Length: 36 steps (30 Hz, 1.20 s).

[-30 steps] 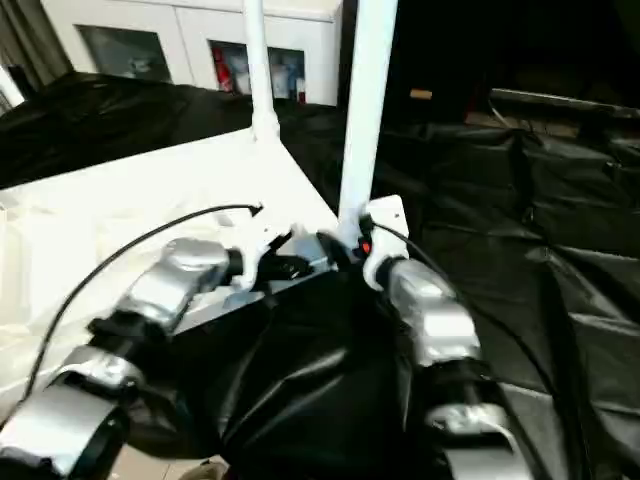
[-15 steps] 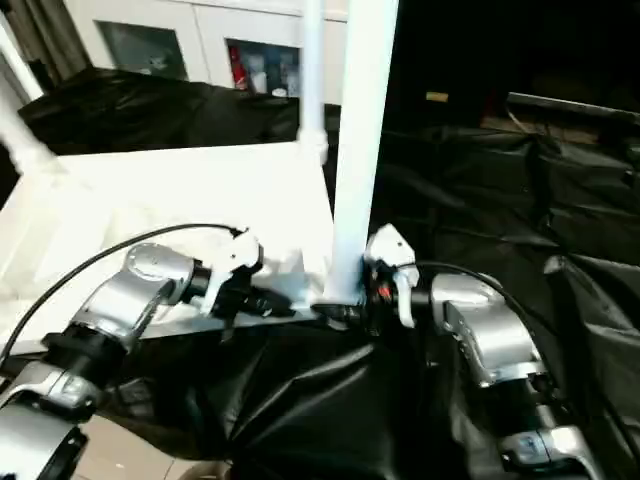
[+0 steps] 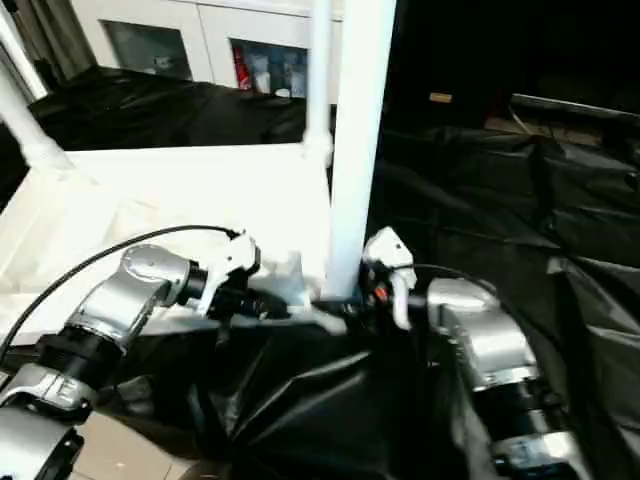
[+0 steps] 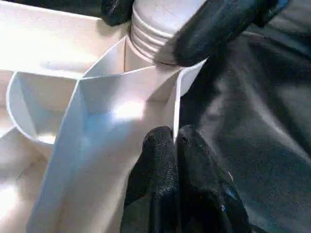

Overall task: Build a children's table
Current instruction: Rotate leg to tighten

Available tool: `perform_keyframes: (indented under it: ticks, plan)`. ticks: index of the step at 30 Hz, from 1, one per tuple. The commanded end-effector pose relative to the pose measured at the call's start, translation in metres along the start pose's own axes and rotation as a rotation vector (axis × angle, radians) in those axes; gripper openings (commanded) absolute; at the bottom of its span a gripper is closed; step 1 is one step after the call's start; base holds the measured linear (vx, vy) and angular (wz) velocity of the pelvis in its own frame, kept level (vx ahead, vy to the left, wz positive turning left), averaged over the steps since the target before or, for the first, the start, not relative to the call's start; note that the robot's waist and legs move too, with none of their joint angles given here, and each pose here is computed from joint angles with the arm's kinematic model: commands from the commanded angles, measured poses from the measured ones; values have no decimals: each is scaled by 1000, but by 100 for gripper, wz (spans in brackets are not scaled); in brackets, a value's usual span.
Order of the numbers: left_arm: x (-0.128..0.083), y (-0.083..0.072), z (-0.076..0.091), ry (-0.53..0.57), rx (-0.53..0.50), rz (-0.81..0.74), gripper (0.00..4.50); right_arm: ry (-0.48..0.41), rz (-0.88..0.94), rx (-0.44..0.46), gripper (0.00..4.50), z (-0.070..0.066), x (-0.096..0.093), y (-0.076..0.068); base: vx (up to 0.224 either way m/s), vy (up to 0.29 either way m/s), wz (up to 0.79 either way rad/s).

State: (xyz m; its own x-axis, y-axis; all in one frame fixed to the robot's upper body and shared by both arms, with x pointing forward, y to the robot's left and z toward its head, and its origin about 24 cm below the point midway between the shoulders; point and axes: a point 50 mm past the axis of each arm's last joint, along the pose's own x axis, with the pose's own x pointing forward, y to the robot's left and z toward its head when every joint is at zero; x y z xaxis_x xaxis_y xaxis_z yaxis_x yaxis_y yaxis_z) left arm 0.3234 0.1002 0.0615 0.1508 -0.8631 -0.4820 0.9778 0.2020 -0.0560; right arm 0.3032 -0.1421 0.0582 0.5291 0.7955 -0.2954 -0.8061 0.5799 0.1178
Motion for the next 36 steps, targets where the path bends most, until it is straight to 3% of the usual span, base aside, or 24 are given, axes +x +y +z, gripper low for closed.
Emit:
perform_keyframes:
  ticks: [1,6,9,11,12,15,17,28,33,34,36]
  plan:
    - [30,-1,31,-69,29,58,0,-19,-21,46,271,-2,40,22,0,0,0]
    - [44,8,45,-108,-6,208,0,-37,-238,138,269,-3,59,17,0,0,0]
    - [48,9,52,-133,-13,230,0,-46,-228,95,269,2,69,24,0,0,0]
    - [50,8,53,-136,-8,224,0,-79,-180,144,337,5,71,29,0,0,0]
    - [50,7,53,-142,-1,208,0,-93,-163,160,337,6,71,30,0,0,0]
    - [49,4,53,-150,16,169,0,-99,-123,150,358,8,67,29,0,0,0]
    - [46,1,49,-138,45,118,0,-72,-62,77,387,8,59,27,0,0,0]
    - [22,-12,32,-113,89,-119,0,-9,263,-58,387,15,11,23,0,0,0]
    - [14,-16,28,-94,93,-181,0,30,331,-88,387,13,3,24,0,0,0]
    - [12,-17,26,-87,94,-198,0,43,348,-96,362,13,2,25,0,0,0]
    - [9,-17,24,-79,94,-211,0,60,372,-101,356,12,0,26,0,0,0]
